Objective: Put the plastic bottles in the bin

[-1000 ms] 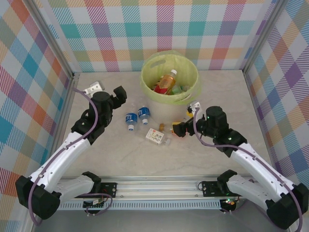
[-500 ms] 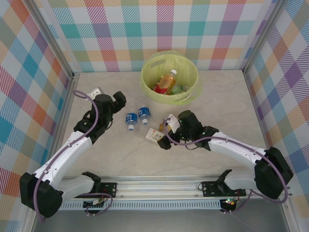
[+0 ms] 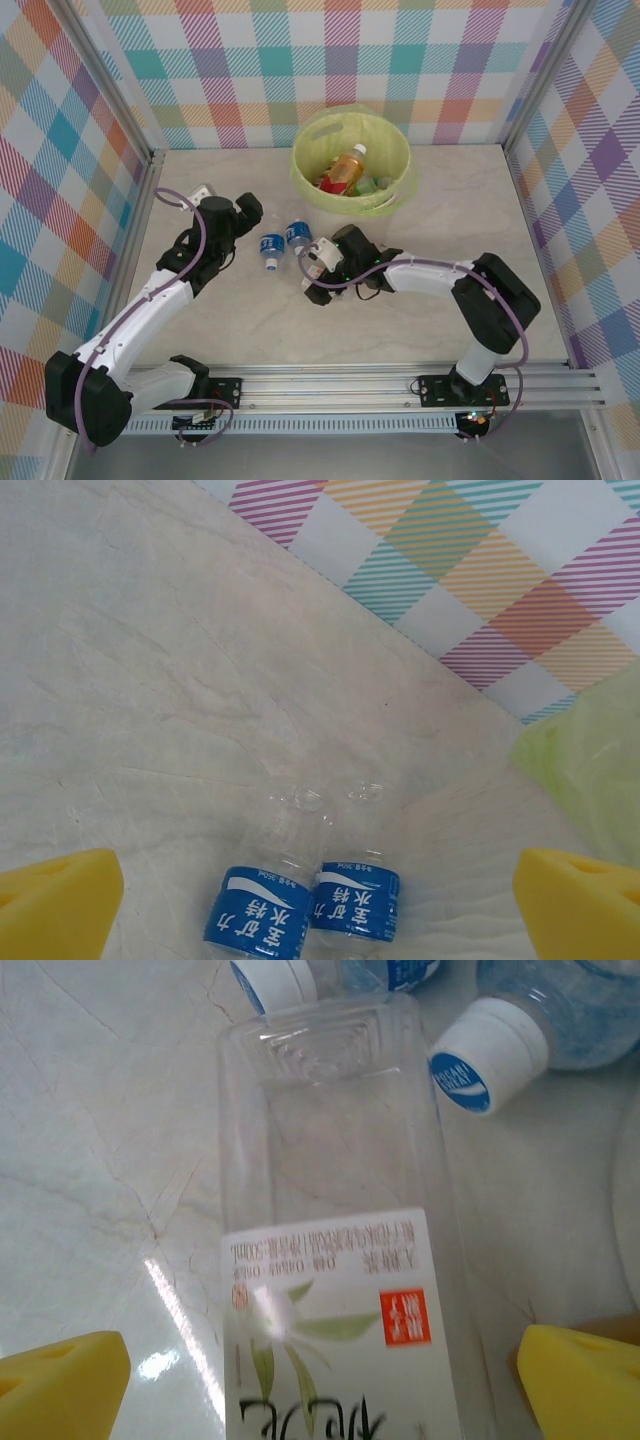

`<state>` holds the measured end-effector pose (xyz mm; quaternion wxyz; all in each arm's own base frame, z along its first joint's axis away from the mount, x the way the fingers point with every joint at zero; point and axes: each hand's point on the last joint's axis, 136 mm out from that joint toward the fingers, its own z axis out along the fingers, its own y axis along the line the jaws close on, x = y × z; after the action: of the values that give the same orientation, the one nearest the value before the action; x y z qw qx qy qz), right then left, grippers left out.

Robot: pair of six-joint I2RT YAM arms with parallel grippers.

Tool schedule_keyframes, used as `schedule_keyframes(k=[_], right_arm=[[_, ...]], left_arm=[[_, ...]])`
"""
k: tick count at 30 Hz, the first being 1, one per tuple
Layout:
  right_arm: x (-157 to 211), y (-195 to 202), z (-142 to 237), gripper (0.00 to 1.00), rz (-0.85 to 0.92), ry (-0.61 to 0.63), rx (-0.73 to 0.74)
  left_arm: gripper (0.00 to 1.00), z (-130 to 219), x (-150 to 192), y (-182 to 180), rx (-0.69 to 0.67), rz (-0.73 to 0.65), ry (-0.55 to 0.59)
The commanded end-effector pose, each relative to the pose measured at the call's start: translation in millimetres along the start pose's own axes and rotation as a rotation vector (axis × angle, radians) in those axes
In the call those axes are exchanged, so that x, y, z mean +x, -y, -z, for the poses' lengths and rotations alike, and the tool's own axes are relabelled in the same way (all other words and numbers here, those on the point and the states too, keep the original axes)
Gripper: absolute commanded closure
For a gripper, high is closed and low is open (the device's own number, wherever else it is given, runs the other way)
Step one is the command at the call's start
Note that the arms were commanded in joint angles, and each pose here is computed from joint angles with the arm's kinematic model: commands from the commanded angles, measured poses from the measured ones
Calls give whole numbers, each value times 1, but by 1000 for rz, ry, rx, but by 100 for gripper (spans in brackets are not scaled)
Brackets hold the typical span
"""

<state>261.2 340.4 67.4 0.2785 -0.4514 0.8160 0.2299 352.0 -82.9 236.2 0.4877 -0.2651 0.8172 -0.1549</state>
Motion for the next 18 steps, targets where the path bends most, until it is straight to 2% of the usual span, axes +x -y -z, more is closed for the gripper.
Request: schedule_keyframes(k=[1,11,15,18], right_arm=[[-1,-2,-12,0,94,-24,18],[13,-1,-42,3,139,-103,73],[13,3,-47,9,147,-104,104],[9,7,-46,18,156,-96,135]], left_arm=[[0,3,-5,-8,-2,36,19],[0,0,-2,-13,-4,51,-3],[0,-2,0,-14,-7,52,-11],[0,-4,1,-14,-3,55,-19]])
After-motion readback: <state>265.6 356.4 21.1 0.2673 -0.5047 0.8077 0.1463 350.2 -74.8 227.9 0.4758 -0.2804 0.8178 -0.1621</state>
